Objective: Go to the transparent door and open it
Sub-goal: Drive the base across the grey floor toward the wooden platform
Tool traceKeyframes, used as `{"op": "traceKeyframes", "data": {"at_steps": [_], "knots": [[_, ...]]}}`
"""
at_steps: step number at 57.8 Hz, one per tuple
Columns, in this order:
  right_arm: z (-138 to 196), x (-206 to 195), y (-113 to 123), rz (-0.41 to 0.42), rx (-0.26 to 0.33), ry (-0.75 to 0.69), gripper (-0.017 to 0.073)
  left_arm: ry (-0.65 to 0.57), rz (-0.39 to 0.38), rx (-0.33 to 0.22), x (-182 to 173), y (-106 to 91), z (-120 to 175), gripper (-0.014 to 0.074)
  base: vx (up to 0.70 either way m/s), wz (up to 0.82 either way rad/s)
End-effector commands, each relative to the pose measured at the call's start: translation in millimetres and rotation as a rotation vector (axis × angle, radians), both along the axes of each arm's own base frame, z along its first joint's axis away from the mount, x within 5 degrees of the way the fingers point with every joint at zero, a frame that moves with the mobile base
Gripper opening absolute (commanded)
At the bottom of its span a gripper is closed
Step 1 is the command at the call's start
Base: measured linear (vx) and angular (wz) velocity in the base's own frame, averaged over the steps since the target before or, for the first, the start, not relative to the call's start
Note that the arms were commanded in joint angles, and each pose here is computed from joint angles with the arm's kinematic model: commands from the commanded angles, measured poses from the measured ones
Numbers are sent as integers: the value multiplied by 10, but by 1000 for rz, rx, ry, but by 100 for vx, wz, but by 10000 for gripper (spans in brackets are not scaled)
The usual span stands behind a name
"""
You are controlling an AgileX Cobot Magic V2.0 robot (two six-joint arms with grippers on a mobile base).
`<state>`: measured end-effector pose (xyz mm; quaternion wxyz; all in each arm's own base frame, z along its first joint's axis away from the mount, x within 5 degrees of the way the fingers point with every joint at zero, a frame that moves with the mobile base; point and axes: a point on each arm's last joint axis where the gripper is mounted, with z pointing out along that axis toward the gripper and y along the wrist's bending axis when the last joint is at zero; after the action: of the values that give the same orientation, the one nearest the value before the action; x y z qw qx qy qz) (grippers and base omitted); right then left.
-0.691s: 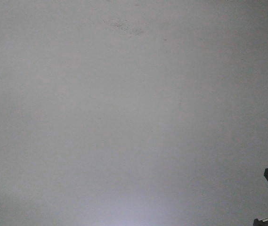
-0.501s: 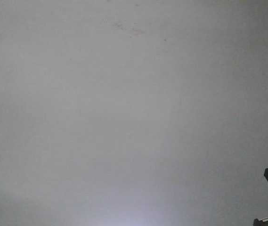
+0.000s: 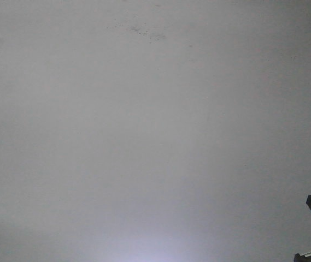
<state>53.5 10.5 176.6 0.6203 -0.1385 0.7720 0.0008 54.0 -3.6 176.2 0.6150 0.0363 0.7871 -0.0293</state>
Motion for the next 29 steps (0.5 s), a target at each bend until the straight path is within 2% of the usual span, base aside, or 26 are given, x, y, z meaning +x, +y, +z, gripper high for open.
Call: {"op": "traceKeyframes", "data": {"at_steps": [1,29], "knots": [[30,11,-8,-11,3,-81,-1,-67,-13,-13,11,-13,1,4,1,-2],[30,11,-8,-11,3,-81,-1,-67,-13,-13,11,-13,1,4,1,-6]]}}
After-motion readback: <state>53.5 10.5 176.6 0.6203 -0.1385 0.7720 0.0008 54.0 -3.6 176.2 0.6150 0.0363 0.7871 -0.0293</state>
